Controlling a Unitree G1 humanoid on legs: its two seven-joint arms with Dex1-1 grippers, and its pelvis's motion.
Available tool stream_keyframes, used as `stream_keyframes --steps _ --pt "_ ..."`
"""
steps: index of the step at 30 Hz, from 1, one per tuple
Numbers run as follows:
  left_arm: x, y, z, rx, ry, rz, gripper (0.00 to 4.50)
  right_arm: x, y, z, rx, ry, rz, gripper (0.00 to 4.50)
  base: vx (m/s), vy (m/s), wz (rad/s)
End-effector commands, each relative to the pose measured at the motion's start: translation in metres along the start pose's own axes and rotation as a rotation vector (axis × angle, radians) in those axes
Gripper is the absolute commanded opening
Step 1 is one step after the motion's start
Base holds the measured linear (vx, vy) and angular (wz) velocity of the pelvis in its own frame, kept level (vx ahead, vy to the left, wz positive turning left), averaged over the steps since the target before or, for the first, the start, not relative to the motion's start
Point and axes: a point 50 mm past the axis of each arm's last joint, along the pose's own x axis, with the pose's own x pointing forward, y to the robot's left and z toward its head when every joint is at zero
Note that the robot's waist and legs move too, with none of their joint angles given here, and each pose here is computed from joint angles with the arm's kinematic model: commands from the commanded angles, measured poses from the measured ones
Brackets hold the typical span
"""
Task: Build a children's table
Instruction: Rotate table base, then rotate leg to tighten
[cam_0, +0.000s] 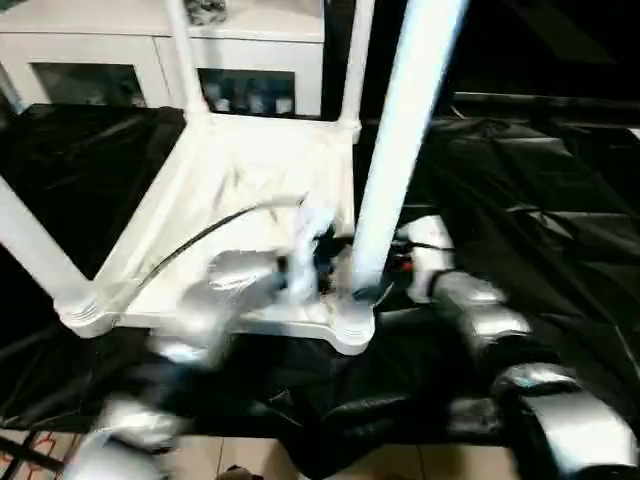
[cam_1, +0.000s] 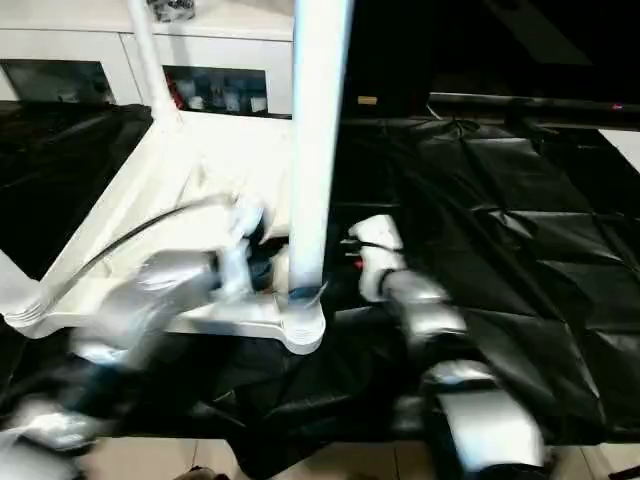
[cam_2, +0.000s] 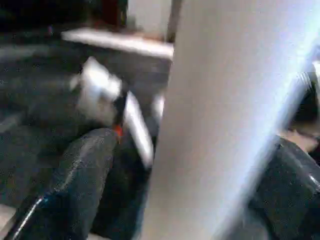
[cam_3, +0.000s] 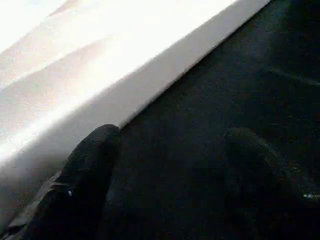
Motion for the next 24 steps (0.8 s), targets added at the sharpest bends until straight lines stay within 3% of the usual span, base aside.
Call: stream_keyframes --steps 1,4,5,8,9,15,24 --pt "-0.006 -0.005 -0.005 0.016 0.088 -0.090 4.47 -0.007 -0.001 0.008 -0.058 -0.035 0.089 3.75 0.000 0.000 0.00" --pt "-0.018 -0.002 -0.010 0.032 0.165 -0.112 4.47 -0.017 -0.004 0.009 -0.122 -0.022 0.162 3.75 0.000 0.000 0.00" --pt "-0.018 -0.002 -0.011 0.036 0.168 -0.112 4.20 -0.018 -0.004 0.010 -0.125 -0.021 0.166 3.75 0.000 0.000 0.00" --pt "-0.024 0.008 -0.014 0.078 0.216 -0.082 4.12 -0.031 -0.004 0.011 -0.160 -0.001 0.268 3.75 0.000 0.000 0.00" --pt "-0.027 0.013 -0.018 0.097 0.260 -0.076 3.89 -0.039 -0.003 0.011 -0.177 0.017 0.334 3.75 0.000 0.000 0.00" --pt "-0.028 0.021 -0.025 0.145 0.347 -0.087 3.45 -0.065 0.001 0.014 -0.220 0.086 0.483 3.75 0.000 0.000 0.00" --pt "-0.028 0.029 -0.036 0.178 0.418 -0.102 2.88 -0.088 0.008 0.022 -0.209 0.154 0.580 3.75 0.000 0.000 0.00"
